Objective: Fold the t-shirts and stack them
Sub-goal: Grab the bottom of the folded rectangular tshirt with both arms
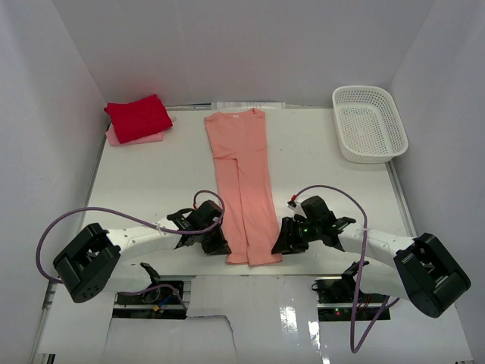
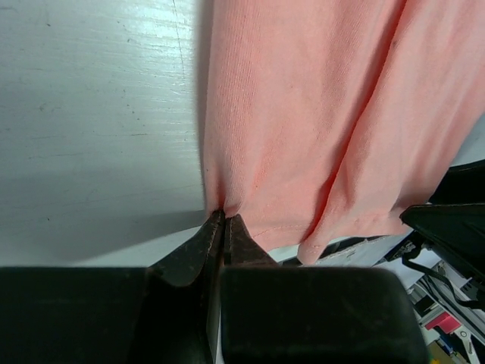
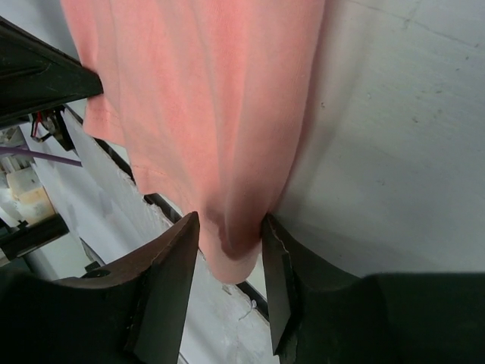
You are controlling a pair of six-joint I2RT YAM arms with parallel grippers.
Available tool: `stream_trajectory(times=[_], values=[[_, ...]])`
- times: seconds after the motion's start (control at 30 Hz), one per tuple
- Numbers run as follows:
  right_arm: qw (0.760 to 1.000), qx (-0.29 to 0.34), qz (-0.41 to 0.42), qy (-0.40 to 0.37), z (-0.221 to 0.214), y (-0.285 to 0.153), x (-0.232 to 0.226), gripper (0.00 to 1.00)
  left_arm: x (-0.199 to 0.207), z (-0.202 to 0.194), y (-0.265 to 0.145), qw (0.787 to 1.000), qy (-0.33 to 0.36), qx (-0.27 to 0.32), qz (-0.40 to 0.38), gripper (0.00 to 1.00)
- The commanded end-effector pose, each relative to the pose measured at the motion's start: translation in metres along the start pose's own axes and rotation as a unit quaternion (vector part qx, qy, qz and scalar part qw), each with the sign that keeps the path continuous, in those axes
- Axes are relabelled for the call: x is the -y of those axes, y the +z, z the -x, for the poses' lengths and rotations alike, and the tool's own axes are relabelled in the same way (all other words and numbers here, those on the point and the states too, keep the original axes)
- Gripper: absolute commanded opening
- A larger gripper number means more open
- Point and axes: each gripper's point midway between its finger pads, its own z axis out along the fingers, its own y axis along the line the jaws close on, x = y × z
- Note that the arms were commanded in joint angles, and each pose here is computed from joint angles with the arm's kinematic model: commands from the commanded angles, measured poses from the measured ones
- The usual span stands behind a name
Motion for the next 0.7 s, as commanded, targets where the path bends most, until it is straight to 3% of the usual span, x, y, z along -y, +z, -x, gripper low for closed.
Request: stream_trajectory(times=[0.0, 0.23, 0.43, 0.47, 0.5, 0.6, 0.67], values=[[1.0, -0.013, -0.004, 0.011, -0.01, 0.001, 0.007, 0.44, -0.01, -0.004, 0.004, 1.0, -0.008, -0.009, 0.015, 0.15], [0.999, -0.022, -0.016, 0.019, -0.018, 0.003, 0.016, 0.09, -0.018, -0.004, 0.004, 0.999, -0.019, -0.009, 0.024, 0.14], [1.0, -0.018, -0.013, 0.016, -0.014, 0.003, 0.014, 0.08, -0.025, -0.002, -0.001, 0.999, -0.037, -0.008, 0.011, 0.15], [1.0, -0.02, -0.014, 0.017, -0.015, 0.003, 0.014, 0.08, -0.025, 0.001, -0.004, 0.999, -0.041, -0.003, 0.01, 0.34], [1.0, -0.02, -0.014, 0.016, -0.014, 0.003, 0.013, 0.08, -0.023, 0.004, -0.009, 0.999, -0.04, 0.005, 0.0, 0.43], [1.0, -0.022, -0.016, 0.015, -0.014, 0.004, 0.014, 0.08, -0.02, 0.005, -0.015, 0.999, -0.045, 0.011, -0.017, 0.58], [1.0, -0.022, -0.016, 0.014, -0.013, 0.004, 0.014, 0.08, -0.024, 0.002, -0.015, 0.999, -0.049, 0.006, -0.02, 0.61]])
